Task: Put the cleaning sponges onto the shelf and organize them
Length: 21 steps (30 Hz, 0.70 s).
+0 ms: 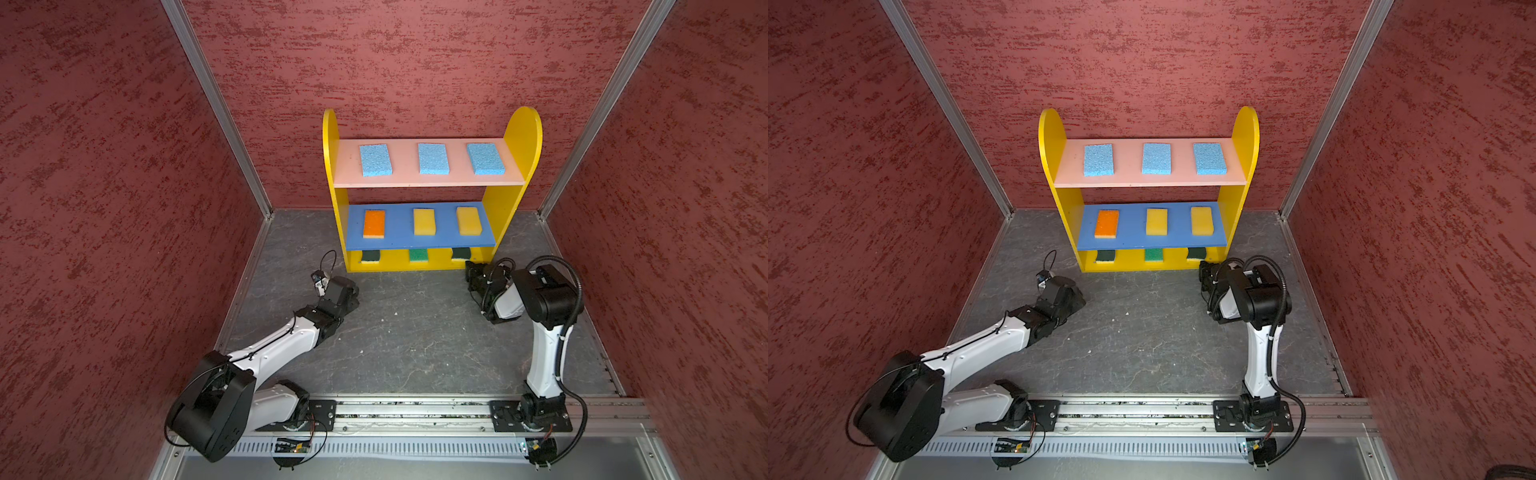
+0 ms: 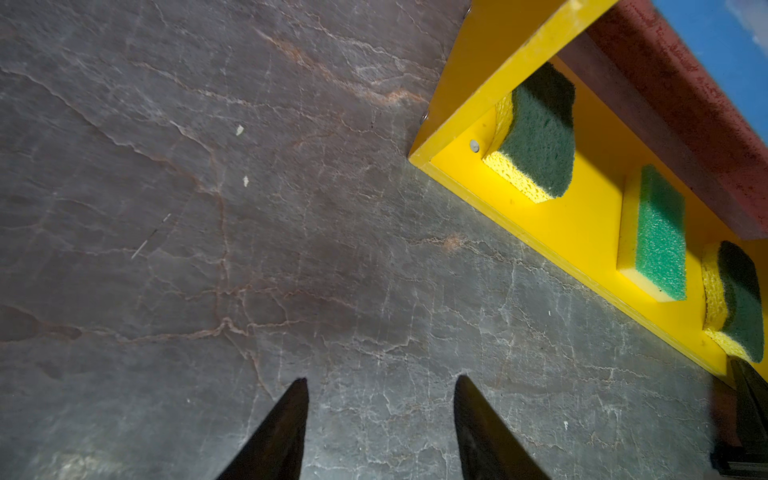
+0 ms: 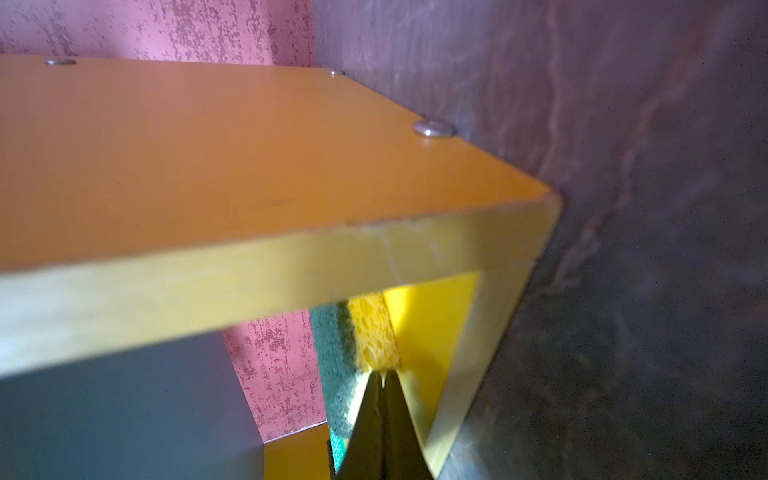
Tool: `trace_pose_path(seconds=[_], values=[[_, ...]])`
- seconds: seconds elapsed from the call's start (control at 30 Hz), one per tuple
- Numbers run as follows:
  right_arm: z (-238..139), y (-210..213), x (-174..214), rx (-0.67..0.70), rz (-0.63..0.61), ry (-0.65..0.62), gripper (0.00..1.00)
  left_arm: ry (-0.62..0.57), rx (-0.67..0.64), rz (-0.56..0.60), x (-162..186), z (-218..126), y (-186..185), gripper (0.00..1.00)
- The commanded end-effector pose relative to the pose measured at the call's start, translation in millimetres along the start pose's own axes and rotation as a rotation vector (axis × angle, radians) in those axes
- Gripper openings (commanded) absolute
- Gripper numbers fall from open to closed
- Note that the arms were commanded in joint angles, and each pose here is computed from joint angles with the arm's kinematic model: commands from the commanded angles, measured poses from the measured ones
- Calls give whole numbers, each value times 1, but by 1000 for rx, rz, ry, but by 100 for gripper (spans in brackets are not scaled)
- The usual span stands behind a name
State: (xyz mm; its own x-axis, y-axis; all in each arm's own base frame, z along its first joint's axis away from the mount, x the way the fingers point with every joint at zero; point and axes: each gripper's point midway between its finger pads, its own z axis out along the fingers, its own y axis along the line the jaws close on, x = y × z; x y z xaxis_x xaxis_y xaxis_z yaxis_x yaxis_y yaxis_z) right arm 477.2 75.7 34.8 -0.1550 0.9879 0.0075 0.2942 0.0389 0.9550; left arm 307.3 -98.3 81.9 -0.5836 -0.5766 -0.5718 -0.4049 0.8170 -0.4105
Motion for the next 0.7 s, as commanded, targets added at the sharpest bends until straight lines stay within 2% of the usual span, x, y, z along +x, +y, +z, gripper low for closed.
trace_pose_path(seconds=[0.0, 0.67], values=[[-4, -55, -10, 169, -5, -16, 0, -17, -11, 9, -7, 0, -2, 56], [-8, -58, -9, 168, -11, 0, 0, -3, -19, 18, 1, 4, -4, 56]])
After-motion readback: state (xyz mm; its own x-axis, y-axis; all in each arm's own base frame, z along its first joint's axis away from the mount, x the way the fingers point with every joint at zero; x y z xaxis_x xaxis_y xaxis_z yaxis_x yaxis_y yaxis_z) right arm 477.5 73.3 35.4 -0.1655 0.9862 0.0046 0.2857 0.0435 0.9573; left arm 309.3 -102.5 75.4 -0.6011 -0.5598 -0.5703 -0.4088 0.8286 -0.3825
